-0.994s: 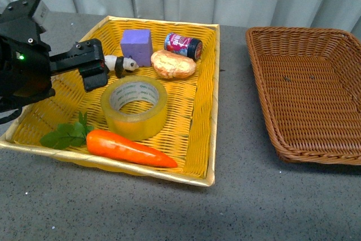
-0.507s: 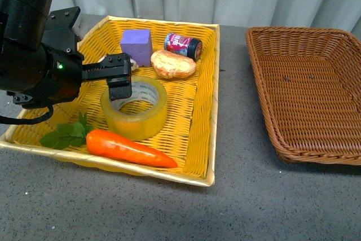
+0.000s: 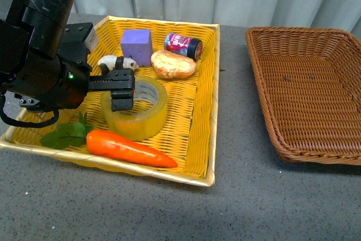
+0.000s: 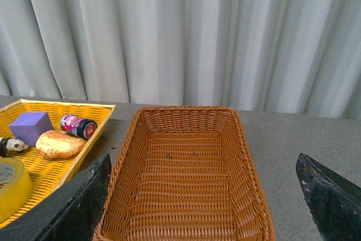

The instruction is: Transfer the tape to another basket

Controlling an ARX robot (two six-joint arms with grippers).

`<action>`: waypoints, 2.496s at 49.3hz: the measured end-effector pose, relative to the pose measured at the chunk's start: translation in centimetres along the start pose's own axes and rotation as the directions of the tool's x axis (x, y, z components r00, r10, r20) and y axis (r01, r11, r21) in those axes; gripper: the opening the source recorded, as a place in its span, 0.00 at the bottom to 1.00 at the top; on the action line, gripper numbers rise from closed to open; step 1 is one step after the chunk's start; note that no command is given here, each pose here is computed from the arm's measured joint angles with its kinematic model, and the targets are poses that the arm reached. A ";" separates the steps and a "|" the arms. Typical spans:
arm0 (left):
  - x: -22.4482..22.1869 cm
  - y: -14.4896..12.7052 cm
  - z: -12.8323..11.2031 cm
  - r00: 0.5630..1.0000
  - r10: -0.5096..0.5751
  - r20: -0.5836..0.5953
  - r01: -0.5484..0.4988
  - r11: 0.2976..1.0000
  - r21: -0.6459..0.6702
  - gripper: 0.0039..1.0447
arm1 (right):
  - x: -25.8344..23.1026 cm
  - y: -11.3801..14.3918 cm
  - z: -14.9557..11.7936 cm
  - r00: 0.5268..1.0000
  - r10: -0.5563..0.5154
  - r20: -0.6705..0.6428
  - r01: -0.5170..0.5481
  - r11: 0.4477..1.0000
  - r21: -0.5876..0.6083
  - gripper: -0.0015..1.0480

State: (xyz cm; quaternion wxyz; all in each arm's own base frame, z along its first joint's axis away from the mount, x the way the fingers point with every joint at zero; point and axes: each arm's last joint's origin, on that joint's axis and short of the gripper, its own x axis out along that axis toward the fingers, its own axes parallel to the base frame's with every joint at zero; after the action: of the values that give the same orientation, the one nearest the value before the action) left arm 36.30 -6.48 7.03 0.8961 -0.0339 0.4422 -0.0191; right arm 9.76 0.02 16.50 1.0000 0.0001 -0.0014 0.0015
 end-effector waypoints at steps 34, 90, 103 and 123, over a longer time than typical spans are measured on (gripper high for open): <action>-0.2 -1.2 0.3 1.000 -0.026 0.005 0.026 0.996 0.082 0.16 | 0.0 0.0 0.0 1.000 0.000 0.000 0.000 1.000 0.000 0.91; -6.4 -14.8 6.0 0.831 -0.533 0.157 0.213 0.566 0.796 0.16 | 0.0 0.0 0.0 1.000 0.000 0.000 0.000 1.000 0.000 0.91; -6.3 -15.1 6.2 0.836 -0.519 0.178 0.193 0.582 0.790 0.16 | 0.0 0.0 0.0 1.000 0.000 0.000 0.000 1.000 0.000 0.91; -6.3 -15.1 6.2 0.837 -0.517 0.181 0.190 0.584 0.789 0.16 | 0.0 0.1 0.1 0.982 -0.076 -0.171 0.068 0.996 -0.051 0.91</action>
State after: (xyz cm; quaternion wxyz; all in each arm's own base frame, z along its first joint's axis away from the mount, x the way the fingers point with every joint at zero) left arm 37.35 -20.89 16.93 0.8754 0.2424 0.1895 -0.3727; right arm 9.79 0.11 16.57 0.9955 -0.0223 0.0851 -0.0348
